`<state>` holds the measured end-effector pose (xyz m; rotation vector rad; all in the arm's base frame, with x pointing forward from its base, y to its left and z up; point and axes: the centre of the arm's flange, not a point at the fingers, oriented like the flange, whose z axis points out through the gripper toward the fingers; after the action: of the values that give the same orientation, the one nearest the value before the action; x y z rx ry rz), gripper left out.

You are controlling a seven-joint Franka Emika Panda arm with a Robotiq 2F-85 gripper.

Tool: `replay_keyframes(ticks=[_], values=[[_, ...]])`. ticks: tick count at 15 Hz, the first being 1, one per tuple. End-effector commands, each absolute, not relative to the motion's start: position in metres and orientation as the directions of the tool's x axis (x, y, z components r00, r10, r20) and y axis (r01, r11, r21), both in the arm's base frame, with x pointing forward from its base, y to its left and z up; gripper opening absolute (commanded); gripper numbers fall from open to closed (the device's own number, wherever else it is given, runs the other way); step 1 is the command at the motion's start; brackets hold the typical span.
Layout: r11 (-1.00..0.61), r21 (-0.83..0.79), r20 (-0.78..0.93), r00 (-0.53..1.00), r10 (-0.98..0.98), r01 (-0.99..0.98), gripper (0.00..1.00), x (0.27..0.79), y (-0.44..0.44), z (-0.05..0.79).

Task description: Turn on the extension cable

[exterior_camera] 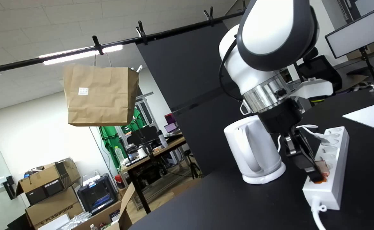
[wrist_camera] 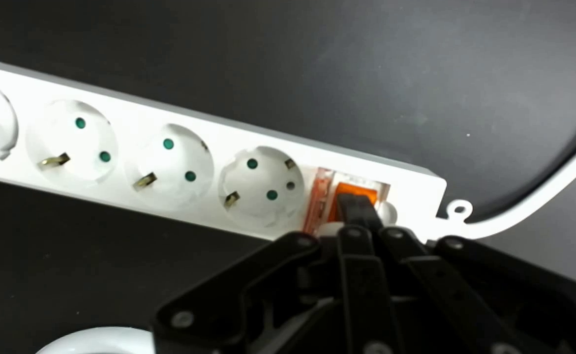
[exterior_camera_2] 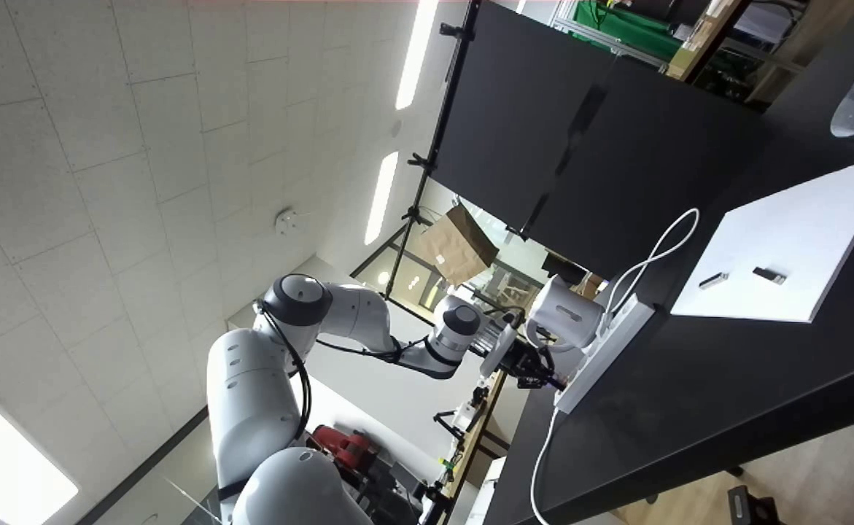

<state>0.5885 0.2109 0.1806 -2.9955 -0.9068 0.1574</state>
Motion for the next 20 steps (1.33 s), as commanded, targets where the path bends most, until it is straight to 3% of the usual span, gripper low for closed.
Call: replay_keyframes(ticks=[1, 14, 20], values=[[-0.859, -0.034, -0.087, 0.854, 0.513, 0.512, 0.00, 0.577, 0.214, 0.177], [-0.931, -0.030, 0.165, 0.921, 0.354, 0.363, 0.00, 0.442, 0.196, 0.172], [-0.949, -0.040, 0.197, 0.933, 0.300, 0.313, 0.00, 0.415, 0.182, 0.166]])
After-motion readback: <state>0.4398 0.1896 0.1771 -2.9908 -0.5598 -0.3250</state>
